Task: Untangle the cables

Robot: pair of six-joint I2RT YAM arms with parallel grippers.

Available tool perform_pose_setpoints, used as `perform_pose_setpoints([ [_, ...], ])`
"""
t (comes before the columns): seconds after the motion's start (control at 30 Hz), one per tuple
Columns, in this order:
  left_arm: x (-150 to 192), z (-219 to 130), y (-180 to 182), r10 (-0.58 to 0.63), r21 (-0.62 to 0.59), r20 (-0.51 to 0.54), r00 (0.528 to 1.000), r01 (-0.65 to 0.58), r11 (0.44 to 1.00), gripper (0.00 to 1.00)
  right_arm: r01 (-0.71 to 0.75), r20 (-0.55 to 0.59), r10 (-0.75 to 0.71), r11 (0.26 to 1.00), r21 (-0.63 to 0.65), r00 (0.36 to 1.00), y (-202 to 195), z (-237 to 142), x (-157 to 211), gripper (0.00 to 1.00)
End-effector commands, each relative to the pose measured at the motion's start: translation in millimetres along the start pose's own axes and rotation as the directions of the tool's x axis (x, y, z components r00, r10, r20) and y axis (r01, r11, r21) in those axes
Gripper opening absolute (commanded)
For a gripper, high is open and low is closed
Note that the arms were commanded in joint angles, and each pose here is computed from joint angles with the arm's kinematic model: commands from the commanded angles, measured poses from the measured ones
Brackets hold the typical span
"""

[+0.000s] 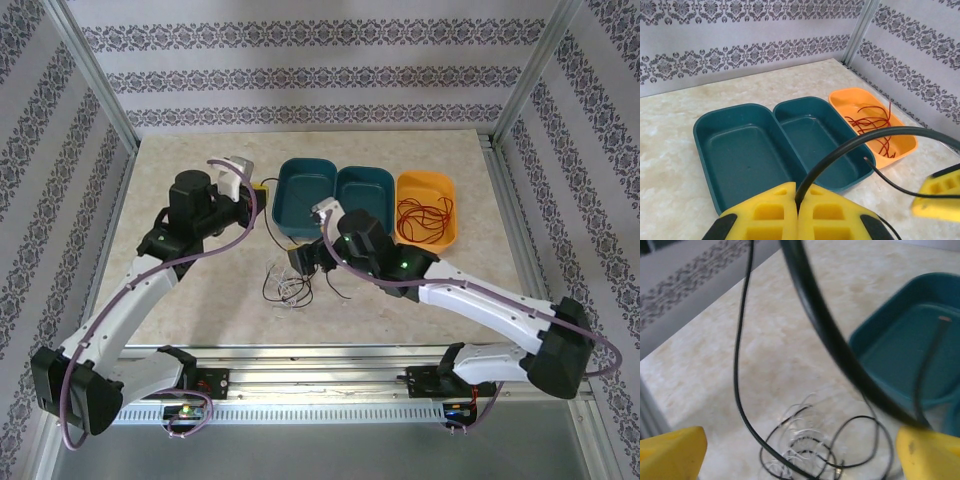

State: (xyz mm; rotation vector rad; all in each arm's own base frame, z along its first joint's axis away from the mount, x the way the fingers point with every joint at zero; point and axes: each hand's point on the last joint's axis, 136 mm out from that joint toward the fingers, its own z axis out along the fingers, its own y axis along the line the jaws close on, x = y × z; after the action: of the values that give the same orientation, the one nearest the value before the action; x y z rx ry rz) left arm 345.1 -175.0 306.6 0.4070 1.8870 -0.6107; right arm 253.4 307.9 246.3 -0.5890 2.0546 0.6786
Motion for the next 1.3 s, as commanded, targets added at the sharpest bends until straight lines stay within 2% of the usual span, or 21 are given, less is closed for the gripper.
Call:
perform_pose_setpoints([
  [0.0,-21.5,2.2,8.5,0.019,-0.054,0.036,0.999,-0.017,0.998,0.0,-0.039,0.077,0.025,0.981,0.19,0.997,-40.8,-29.6,-7.8,0.98],
  [0.13,-23.3,11.3,34.4,0.014,-0.184,0.015,1.0,-0.011,0.983,0.0,-0.079,0.148,0.04,0.961,0.266,0.988,-61.8,-61.0,-12.4,0.98],
  [0.23,-28.8,19.1,46.0,0.008,-0.238,0.019,1.0,-0.003,0.971,0.0,-0.12,0.188,0.063,0.943,0.311,0.98,-76.5,-79.3,-11.3,0.98],
  [0.33,-34.1,31.3,50.4,-0.001,-0.247,0.028,1.0,0.008,0.969,0.0,-0.161,0.217,0.081,0.909,0.384,0.973,-94.6,-96.1,-6.8,0.98],
  [0.53,-41.9,69.0,39.5,0.024,-0.234,0.03,0.999,-0.016,0.972,0.0,-0.277,0.303,0.115,0.77,0.575,0.946,-133.6,-136.9,-4.7,0.98],
  [0.7,-35.5,114.8,25.6,0.109,-0.264,-0.026,0.994,-0.112,0.958,0.0,-0.357,0.4,0.133,0.747,0.561,0.907,-139.1,-161.6,-11.4,0.98],
  [0.87,-28.0,159.9,0.2,0.166,-0.218,-0.043,0.985,-0.171,0.961,0.0,-0.401,0.453,0.128,0.709,0.58,0.882,-148.4,-183.1,-8.2,0.98],
  [0.97,-22.3,184.6,-12.5,0.215,-0.208,-0.064,0.975,-0.223,0.952,0.0,-0.405,0.46,0.128,0.711,0.575,0.879,-149.0,-188.7,-6.7,0.99],
  [1.1,-2.1,215.4,-16.0,0.252,-0.202,-0.142,0.957,-0.278,0.939,0.0,-0.404,0.45,0.137,0.712,0.575,0.882,-149.2,-189.6,-3.1,0.98],
  [1.27,19.4,235.4,-20.0,0.316,-0.191,-0.239,0.918,-0.364,0.912,0.0,-0.399,0.433,0.149,0.716,0.573,0.889,-148.9,-184.2,0.4,0.98],
])
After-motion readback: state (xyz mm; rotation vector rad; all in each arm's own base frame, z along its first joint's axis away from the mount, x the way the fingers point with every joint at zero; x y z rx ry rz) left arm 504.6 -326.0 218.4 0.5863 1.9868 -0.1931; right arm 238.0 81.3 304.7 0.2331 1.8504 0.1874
